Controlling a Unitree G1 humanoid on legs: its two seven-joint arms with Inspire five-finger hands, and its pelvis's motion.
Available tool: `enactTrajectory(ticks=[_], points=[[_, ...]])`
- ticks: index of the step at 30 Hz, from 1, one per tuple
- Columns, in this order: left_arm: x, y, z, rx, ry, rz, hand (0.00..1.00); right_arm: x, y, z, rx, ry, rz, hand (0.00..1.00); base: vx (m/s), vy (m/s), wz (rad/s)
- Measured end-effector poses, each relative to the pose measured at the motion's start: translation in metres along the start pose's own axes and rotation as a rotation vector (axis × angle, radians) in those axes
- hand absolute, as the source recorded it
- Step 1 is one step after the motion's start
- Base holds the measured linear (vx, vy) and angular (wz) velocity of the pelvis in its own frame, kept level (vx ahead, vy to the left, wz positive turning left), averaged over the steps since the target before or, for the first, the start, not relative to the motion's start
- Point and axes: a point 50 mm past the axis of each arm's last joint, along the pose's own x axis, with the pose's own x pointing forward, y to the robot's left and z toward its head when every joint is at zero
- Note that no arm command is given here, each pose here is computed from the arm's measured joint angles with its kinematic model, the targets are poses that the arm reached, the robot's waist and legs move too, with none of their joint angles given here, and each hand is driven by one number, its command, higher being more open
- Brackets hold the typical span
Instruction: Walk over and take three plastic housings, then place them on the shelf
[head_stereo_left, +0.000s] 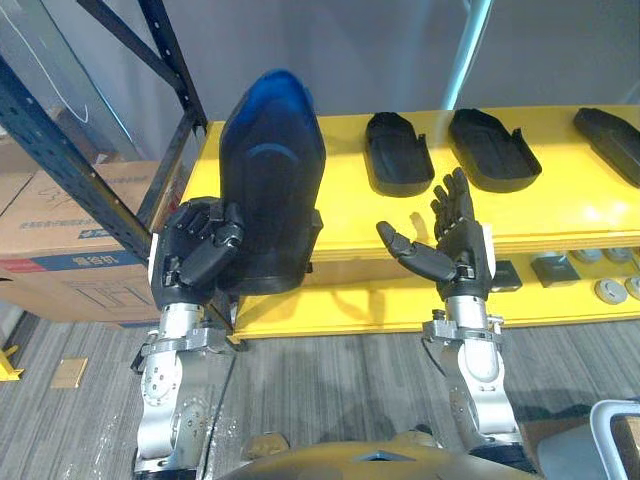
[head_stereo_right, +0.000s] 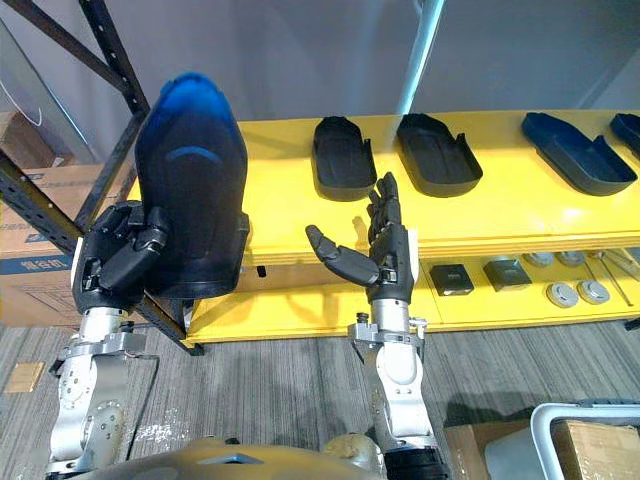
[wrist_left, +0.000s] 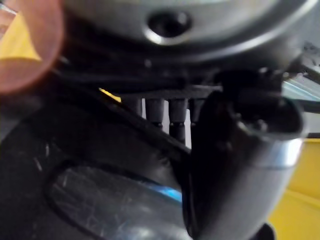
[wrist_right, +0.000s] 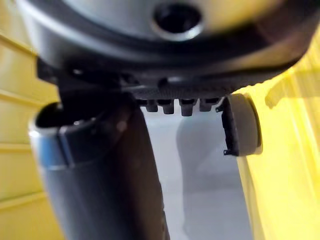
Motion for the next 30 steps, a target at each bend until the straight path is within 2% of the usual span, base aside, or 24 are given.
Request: enactTrajectory(ticks=[6, 9, 14, 17, 20, 25, 30], points=[[0.014, -0.001, -0.002, -0.009, -0.022, 0.116, 0.0, 0.001, -0.006, -0.001, -0.044, 0.024, 0.064, 1.0, 0.04, -0.077, -0.17], [0.031, 0.016, -0.004, -0.002, -0.038, 0.259, 0.0, 0.0, -0.004, -0.001, -0.052, 0.03, 0.148, 1.0, -0.01, -0.004, -0.22], [0.062, 0.057, 0.003, 0.02, -0.084, 0.58, 0.0, -0.014, 0.012, -0.006, 0.027, 0.112, 0.309, 1.0, -0.05, -0.015, -0.22], [0.087, 0.066, 0.018, -0.011, -0.131, 0.648, 0.0, -0.017, 0.023, -0.004, 0.044, 0.127, 0.4, 1.0, -0.08, -0.006, -0.17], [0.112, 0.067, 0.034, -0.076, -0.18, 0.655, 0.0, -0.019, 0.036, -0.002, 0.054, 0.13, 0.486, 1.0, -0.04, -0.018, -0.04], [0.138, 0.057, 0.043, -0.191, -0.185, 0.632, 0.0, -0.021, 0.053, 0.008, 0.065, 0.104, 0.579, 1.0, -0.01, -0.016, -0.06], [0.156, 0.051, 0.043, -0.281, -0.085, 0.554, 0.0, -0.02, 0.064, 0.027, 0.088, 0.021, 0.613, 1.0, -0.02, -0.025, 0.0]])
